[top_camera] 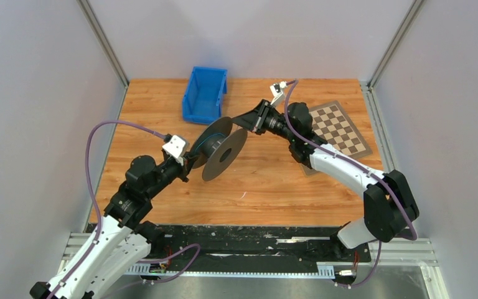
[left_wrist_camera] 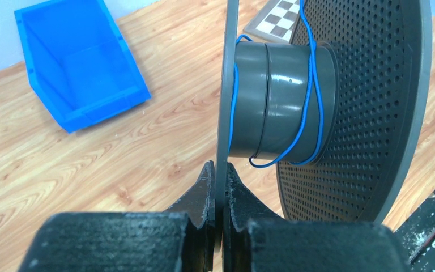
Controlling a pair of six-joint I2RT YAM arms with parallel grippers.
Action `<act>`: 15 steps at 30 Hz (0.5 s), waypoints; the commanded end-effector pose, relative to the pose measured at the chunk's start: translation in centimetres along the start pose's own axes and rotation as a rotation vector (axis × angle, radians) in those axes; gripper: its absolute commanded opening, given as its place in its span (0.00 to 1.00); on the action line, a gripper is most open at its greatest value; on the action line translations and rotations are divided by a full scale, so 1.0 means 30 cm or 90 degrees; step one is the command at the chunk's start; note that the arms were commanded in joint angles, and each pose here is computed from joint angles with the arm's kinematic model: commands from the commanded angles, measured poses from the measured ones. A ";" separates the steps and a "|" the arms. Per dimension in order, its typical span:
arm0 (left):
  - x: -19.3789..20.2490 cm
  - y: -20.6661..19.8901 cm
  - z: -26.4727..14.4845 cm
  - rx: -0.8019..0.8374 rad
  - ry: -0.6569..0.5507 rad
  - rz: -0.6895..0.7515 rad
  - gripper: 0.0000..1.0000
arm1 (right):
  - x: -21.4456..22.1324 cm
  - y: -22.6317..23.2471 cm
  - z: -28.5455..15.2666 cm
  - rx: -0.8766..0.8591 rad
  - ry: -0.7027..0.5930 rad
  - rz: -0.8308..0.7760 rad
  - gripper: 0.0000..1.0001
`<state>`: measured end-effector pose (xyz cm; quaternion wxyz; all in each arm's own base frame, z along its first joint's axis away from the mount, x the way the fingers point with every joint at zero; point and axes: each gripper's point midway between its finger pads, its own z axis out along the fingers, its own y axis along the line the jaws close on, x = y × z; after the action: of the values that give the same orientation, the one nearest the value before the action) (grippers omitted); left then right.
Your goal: Wrap the cables
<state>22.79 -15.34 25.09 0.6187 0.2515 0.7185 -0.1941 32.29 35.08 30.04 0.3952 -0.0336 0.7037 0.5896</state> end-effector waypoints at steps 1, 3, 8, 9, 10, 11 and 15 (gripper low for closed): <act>-0.329 -0.014 -0.054 0.011 -0.248 -0.021 0.00 | 0.082 0.045 -0.039 -0.063 0.082 0.097 0.00; -0.347 -0.014 -0.060 0.011 -0.268 -0.015 0.00 | 0.102 0.050 -0.049 -0.072 0.109 0.138 0.00; -0.377 -0.009 -0.064 0.005 -0.309 0.002 0.00 | 0.167 0.064 -0.060 -0.094 0.190 0.225 0.00; -0.387 -0.002 -0.067 -0.002 -0.322 0.003 0.00 | 0.173 0.058 -0.062 -0.093 0.195 0.236 0.00; -0.395 -0.001 -0.070 -0.003 -0.331 0.003 0.00 | 0.178 0.047 -0.062 -0.088 0.200 0.243 0.00; -0.410 0.002 -0.075 -0.006 -0.348 0.002 0.00 | 0.185 0.035 -0.059 -0.081 0.205 0.251 0.00; -0.422 0.013 -0.069 -0.017 -0.362 0.000 0.00 | 0.201 0.009 -0.054 -0.071 0.224 0.275 0.00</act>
<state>22.75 -16.28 25.41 0.6521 0.2507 0.6805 -0.2209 31.16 34.70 28.92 0.2469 0.0171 0.6995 0.6704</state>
